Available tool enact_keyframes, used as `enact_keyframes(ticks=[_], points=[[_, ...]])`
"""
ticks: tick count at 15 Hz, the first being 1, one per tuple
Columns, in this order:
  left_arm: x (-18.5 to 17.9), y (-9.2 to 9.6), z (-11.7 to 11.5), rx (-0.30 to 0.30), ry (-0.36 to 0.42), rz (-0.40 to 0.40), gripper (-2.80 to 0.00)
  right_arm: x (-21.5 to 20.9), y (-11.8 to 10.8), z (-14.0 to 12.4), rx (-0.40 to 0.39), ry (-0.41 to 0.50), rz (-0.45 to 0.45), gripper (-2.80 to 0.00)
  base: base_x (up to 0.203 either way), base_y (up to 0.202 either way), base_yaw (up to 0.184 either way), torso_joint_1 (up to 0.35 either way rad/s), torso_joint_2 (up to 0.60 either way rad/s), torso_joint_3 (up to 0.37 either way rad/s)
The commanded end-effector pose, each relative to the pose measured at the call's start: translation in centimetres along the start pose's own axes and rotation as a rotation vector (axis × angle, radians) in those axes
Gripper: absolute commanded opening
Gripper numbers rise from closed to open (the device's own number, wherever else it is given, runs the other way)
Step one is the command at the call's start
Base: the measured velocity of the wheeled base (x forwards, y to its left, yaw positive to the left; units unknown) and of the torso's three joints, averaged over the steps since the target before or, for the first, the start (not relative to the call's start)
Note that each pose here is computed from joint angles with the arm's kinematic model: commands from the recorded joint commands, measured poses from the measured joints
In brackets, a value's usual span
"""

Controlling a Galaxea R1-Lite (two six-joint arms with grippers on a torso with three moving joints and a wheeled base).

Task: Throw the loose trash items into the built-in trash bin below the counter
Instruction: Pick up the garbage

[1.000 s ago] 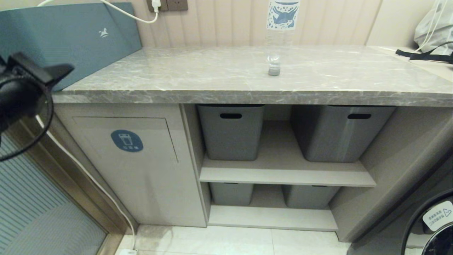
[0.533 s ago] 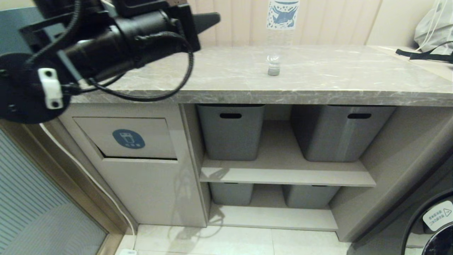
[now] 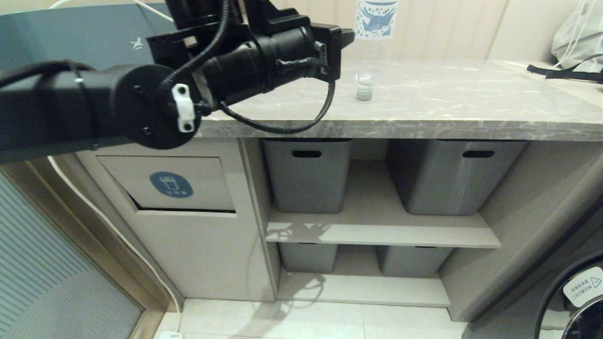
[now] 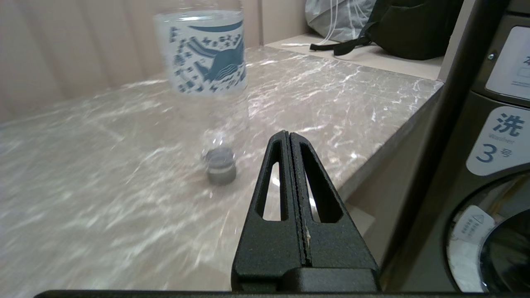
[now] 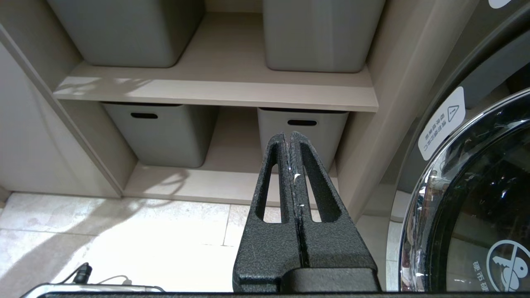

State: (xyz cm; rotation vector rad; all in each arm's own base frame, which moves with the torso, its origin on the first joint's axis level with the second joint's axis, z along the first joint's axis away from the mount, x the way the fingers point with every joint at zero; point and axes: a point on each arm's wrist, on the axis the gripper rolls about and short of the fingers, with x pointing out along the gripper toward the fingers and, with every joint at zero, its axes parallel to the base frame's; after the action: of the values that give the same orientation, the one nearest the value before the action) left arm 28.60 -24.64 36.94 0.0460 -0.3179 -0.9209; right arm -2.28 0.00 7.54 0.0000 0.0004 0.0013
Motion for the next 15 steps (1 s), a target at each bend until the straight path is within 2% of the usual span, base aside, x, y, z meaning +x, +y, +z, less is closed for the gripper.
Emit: enact_keyframes(ticks=[1, 2, 4, 6, 9, 12, 14, 15], points=[[-4.4, -0.5, 3.8, 0.003, -0.032, 0.015, -2.8, 0.0, 0.0, 0.0, 0.0, -0.002, 0.0, -2.8, 0.0, 0.0, 0.0, 0.0, 0.0, 0.0], [-7.5, -1.0, 3.8, -0.023, 0.02, 0.029, -2.8, 0.0, 0.0, 0.0, 0.0, 0.0, 0.0, -2.8, 0.0, 0.0, 0.0, 0.0, 0.0, 0.0], [-15.0, -2.4, 2.0, -0.082, 0.145, 0.074, -2.8, 0.0, 0.0, 0.0, 0.0, 0.001, 0.0, -2.8, 0.0, 0.0, 0.0, 0.0, 0.0, 0.0], [-23.2, -4.3, -2.1, -0.144, 0.287, 0.164, -2.8, 0.0, 0.0, 0.0, 0.0, -0.001, 0.0, -2.8, 0.0, 0.0, 0.0, 0.0, 0.0, 0.0], [-33.7, -8.0, -9.7, -0.212, 0.469, 0.321, -2.8, 0.0, 0.0, 0.0, 0.0, -0.002, 0.0, -2.8, 0.0, 0.0, 0.0, 0.0, 0.0, 0.0], [-40.1, -10.9, -15.3, -0.245, 0.599, 0.42, -2.8, 0.0, 0.0, 0.0, 0.001, 0.0, 0.0, -2.8, 0.0, 0.0, 0.0, 0.0, 0.0, 0.0], [-41.5, -11.5, -16.5, -0.268, 0.693, 0.506, -2.8, 0.0, 0.0, 0.0, 0.003, -0.002, 0.0, -2.8, 0.0, 0.0, 0.0, 0.0, 0.0, 0.0], [-41.6, -11.4, -16.7, -0.278, 0.711, 0.606, -2.8, 0.0, 0.0, 0.0, 0.003, 0.0, -0.001, -2.8, 0.0, 0.0, 0.0, 0.0, 0.0, 0.0]])
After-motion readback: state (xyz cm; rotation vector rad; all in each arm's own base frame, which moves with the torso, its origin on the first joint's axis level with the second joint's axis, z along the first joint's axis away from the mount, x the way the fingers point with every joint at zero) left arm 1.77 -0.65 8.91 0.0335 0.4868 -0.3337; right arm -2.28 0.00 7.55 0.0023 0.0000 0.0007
